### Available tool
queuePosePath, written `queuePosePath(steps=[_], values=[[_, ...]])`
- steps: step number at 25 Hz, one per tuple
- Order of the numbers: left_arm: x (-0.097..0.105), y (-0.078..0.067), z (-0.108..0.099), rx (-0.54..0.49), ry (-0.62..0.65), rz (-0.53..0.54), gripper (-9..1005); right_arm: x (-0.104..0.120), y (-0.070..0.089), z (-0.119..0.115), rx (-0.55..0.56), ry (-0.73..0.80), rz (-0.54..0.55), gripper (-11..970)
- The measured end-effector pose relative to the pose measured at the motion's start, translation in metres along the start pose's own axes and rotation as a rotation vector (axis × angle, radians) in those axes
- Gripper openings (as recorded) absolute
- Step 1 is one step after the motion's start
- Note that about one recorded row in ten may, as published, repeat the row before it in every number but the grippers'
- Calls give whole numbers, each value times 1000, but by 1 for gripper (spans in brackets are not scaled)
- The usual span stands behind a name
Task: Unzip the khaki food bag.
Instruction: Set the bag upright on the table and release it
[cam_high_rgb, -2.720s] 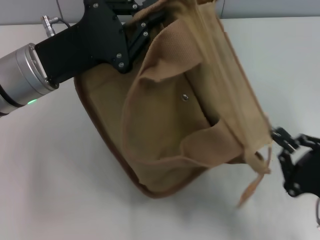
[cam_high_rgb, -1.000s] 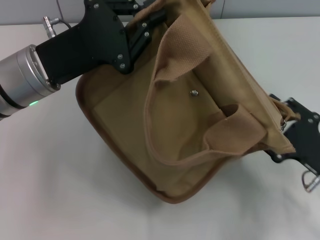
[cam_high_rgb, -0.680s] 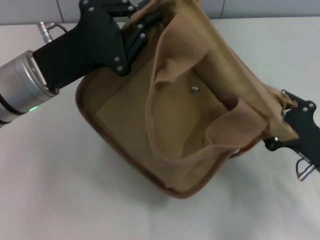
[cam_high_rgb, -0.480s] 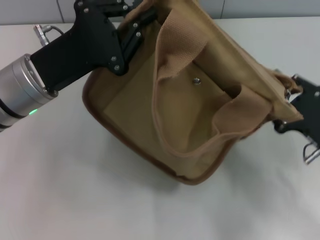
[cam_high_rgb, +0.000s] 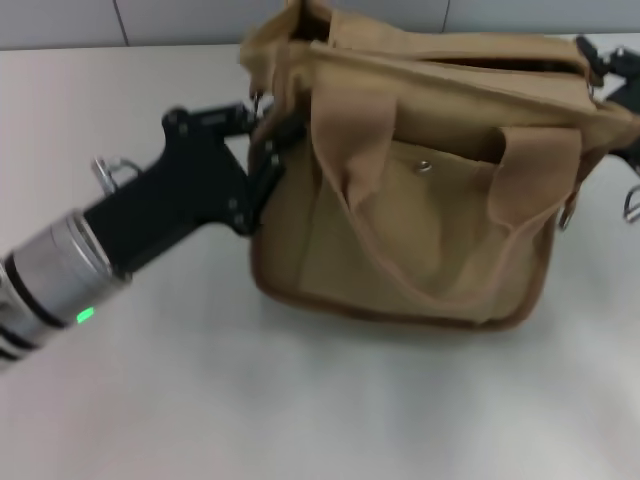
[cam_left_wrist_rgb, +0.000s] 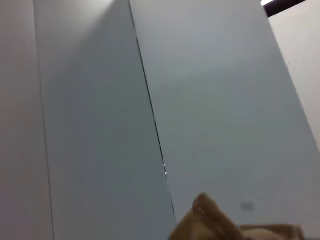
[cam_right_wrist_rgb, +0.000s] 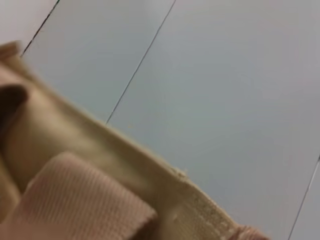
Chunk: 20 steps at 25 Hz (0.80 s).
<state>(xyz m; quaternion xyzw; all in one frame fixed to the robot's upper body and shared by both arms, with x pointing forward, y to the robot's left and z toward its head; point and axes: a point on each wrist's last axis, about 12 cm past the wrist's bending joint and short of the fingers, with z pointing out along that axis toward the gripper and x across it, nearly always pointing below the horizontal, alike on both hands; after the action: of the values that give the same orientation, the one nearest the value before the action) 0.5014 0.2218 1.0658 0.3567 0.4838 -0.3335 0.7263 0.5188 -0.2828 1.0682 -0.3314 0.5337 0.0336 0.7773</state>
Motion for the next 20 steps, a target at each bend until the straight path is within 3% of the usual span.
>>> queuePosePath(steps=[5,10,15,20], values=[[6,-10,-7,-14,26,-39,238,-2,-10,19,-37,24,-5,124],[8,-18,-12,-5,42,-71,240,0,-10,25,-39,42,16,85],[12,-20,-13,-9,67,-71,242,3,-8,18,-23,61,29,143],[11,-21,-13,-3,61,-75,279,1,-10,4,4,37,35,328]])
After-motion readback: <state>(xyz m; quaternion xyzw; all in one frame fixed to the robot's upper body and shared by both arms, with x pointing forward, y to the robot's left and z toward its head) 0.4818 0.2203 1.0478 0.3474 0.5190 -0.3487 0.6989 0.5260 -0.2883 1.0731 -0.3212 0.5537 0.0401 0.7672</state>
